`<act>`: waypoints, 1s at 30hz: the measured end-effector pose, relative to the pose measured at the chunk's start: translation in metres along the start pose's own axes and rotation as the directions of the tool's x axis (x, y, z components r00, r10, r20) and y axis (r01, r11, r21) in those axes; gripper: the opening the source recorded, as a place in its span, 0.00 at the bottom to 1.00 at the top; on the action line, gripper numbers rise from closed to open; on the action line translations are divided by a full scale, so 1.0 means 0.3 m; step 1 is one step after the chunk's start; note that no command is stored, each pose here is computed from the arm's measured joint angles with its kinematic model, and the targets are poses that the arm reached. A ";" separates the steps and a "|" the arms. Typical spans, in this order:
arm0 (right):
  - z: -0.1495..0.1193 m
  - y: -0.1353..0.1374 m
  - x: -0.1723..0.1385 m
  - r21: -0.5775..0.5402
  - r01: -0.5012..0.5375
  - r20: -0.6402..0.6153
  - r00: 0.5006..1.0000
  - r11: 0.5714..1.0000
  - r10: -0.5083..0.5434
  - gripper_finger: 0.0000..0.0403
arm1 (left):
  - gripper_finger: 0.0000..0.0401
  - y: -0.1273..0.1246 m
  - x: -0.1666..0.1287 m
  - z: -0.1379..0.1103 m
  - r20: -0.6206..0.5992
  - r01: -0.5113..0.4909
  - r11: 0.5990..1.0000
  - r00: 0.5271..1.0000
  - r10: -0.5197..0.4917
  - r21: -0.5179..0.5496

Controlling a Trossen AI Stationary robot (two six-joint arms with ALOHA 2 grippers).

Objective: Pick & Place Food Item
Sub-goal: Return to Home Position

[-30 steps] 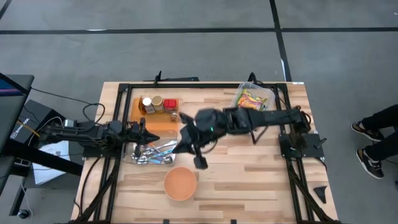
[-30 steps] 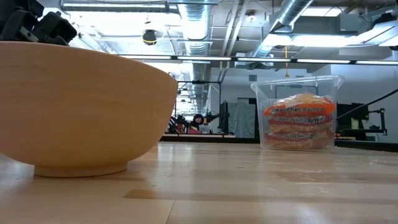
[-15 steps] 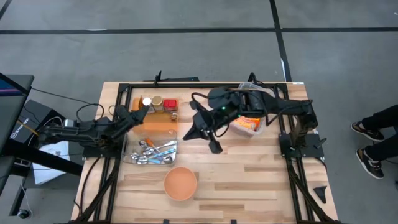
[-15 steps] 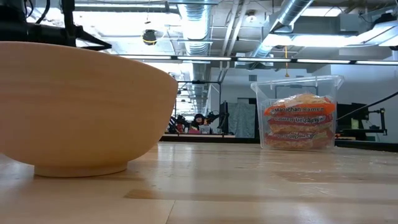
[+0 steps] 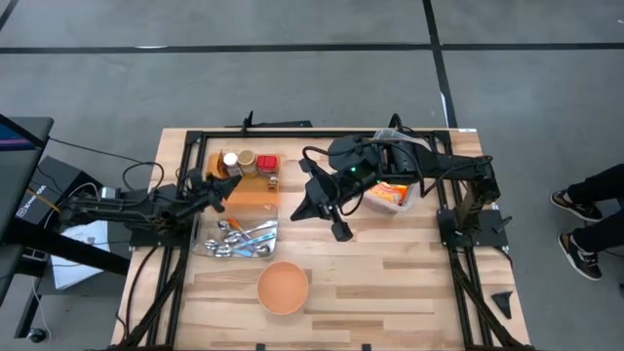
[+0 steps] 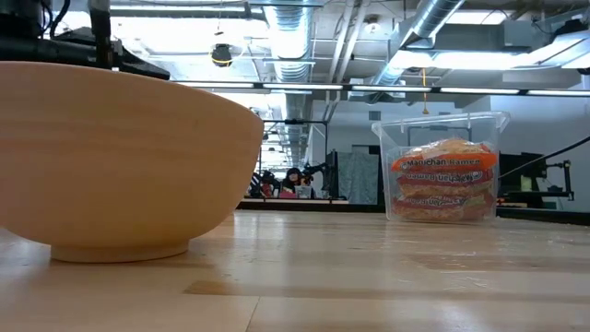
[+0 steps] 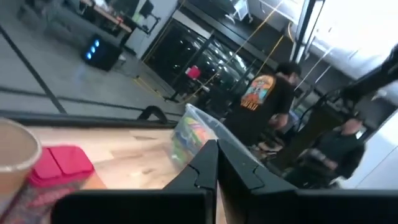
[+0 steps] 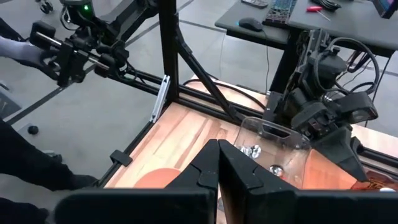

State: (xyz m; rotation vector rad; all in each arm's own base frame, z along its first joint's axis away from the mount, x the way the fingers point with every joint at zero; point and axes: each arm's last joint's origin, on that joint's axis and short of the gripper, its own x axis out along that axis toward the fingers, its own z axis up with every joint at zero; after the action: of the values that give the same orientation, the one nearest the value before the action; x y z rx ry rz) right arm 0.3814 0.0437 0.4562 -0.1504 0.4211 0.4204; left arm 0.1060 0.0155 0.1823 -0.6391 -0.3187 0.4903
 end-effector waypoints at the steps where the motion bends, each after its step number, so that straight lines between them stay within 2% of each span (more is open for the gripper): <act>1: 0.000 0.000 0.000 0.000 0.000 0.000 1.000 1.000 0.000 0.00 | 0.00 0.000 0.000 0.000 0.000 0.000 0.999 1.000 0.000 0.033; 4: 0.000 0.000 0.000 0.000 0.000 0.001 1.000 1.000 0.000 0.00 | 0.00 0.001 0.001 -0.002 -0.003 -0.002 0.970 1.000 0.003 0.244; 6: 0.001 0.004 0.001 -0.002 -0.003 0.002 1.000 1.000 0.003 0.00 | 0.00 0.003 0.003 -0.007 -0.015 -0.004 0.921 1.000 0.011 0.390; 10: 0.002 0.020 0.011 0.008 -0.017 -0.003 1.000 1.000 0.017 0.00 | 0.00 0.009 0.010 -0.022 -0.048 -0.003 0.825 0.998 0.036 0.565; 12: -0.002 0.029 0.013 0.015 -0.026 -0.019 0.999 1.000 0.026 0.00 | 0.00 0.009 0.013 -0.026 -0.055 0.000 0.798 0.998 0.041 0.602; 16: -0.011 0.041 0.016 0.039 -0.036 -0.049 0.998 0.999 0.037 0.00 | 0.00 0.012 0.017 -0.035 -0.072 0.001 0.786 0.996 0.056 0.619; 18: -0.011 0.042 0.016 0.048 -0.035 -0.050 0.998 0.998 0.038 0.00 | 0.00 0.012 0.020 -0.039 -0.083 0.015 0.760 0.995 0.052 0.649; 20: -0.010 0.047 0.018 0.052 -0.038 -0.049 0.998 0.998 0.041 0.00 | 0.00 0.005 0.020 -0.053 -0.165 0.136 0.685 0.986 -0.023 0.716; 22: -0.009 0.048 0.018 0.052 -0.039 -0.047 0.998 0.998 0.041 0.00 | 0.00 -0.009 0.018 -0.069 -0.296 0.340 0.573 0.940 -0.173 0.746; 23: -0.008 0.048 0.018 0.056 -0.039 -0.045 0.998 0.998 0.041 0.00 | 0.00 -0.013 0.016 -0.074 -0.339 0.407 0.543 0.913 -0.226 0.734; 24: -0.007 0.048 0.018 0.058 -0.038 -0.042 0.998 0.998 0.040 0.00 | 0.00 -0.015 0.015 -0.077 -0.365 0.446 0.533 0.895 -0.257 0.719; 25: -0.006 0.047 0.018 0.056 -0.038 -0.037 0.999 0.998 0.040 0.00 | 0.00 -0.016 0.014 -0.078 -0.375 0.461 0.546 0.887 -0.269 0.700; 30: -0.004 0.043 0.016 0.039 -0.083 -0.021 0.996 0.996 0.083 0.00 | 0.00 -0.017 0.014 -0.077 -0.374 0.452 0.663 0.888 -0.270 0.597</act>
State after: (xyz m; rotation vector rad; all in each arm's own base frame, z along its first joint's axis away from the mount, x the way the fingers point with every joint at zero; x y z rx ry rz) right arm 0.3794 0.0568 0.4523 -0.1007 0.4586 0.4924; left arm 0.1211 0.0029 0.1684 0.0934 -0.0009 0.0979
